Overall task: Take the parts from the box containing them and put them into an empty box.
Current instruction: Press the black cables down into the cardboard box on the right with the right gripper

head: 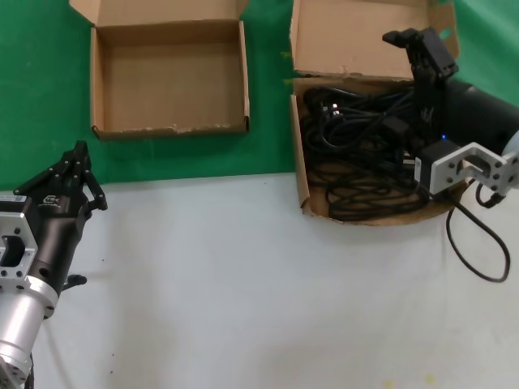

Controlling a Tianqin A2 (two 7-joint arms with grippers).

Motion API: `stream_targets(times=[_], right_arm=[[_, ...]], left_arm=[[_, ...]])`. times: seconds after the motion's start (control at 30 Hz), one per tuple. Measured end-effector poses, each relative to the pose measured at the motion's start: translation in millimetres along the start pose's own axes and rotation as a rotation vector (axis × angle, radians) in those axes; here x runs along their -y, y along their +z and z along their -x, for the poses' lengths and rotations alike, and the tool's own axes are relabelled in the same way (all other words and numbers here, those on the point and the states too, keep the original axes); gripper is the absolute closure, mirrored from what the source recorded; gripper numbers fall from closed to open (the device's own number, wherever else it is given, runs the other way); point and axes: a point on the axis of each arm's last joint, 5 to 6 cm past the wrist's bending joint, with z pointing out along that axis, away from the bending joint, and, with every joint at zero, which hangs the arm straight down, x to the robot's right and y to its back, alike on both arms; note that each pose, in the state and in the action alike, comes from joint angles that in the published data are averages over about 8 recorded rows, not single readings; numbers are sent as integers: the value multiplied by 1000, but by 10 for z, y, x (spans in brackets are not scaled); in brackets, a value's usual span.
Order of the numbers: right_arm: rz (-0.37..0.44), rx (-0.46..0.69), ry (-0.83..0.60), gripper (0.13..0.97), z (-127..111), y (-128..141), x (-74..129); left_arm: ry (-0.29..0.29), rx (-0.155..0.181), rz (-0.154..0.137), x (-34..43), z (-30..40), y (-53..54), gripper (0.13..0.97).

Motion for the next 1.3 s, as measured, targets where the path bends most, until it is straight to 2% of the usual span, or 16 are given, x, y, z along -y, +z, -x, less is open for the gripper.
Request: stream_targets(times=[0.6,0.83,1.3], right_arm=[[-24,61,36,130,250,-136,57],[-24,75,38,130,330,-77,76],[-10,70,26,148,342,72,67]], left_arm=[[0,0,0,0,0,0,952],[0,0,0,0,0,0,952],[0,0,0,0,0,0,952]])
